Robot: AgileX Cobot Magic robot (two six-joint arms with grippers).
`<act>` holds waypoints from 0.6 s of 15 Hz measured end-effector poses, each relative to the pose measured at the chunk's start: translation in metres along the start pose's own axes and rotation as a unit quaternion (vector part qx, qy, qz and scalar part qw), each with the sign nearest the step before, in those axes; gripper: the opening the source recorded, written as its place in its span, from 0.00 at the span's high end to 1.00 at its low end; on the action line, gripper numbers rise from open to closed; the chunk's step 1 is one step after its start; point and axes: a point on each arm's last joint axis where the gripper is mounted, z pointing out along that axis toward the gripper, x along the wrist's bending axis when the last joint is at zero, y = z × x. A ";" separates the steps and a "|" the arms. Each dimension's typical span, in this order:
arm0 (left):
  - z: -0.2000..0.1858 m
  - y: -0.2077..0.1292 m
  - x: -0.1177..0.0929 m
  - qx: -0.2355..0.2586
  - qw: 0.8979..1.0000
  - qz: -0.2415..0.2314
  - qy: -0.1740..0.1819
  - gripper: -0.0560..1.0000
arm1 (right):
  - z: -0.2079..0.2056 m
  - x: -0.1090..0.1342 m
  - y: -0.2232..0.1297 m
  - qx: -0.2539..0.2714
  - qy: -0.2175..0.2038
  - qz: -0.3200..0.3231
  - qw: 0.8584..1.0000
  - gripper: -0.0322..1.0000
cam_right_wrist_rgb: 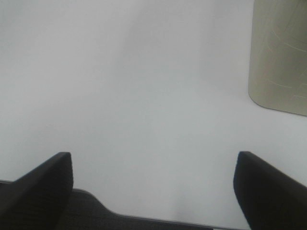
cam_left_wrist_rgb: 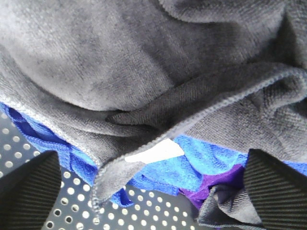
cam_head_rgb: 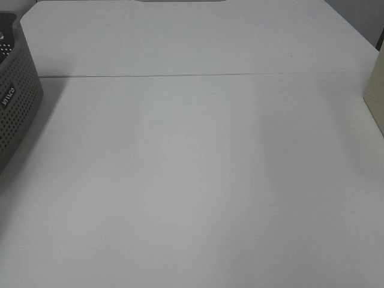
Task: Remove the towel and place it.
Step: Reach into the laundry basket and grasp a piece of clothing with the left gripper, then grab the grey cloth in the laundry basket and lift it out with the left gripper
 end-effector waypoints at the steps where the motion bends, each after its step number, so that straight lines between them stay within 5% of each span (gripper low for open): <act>1: 0.000 -0.001 0.001 -0.001 1.000 0.005 0.002 0.02 | 0.000 0.000 0.000 0.000 0.000 0.000 1.000 0.13; 9: 0.029 -0.003 -0.001 0.001 0.999 -0.001 -0.033 0.05 | 0.000 0.000 0.000 0.000 0.000 0.000 1.000 0.13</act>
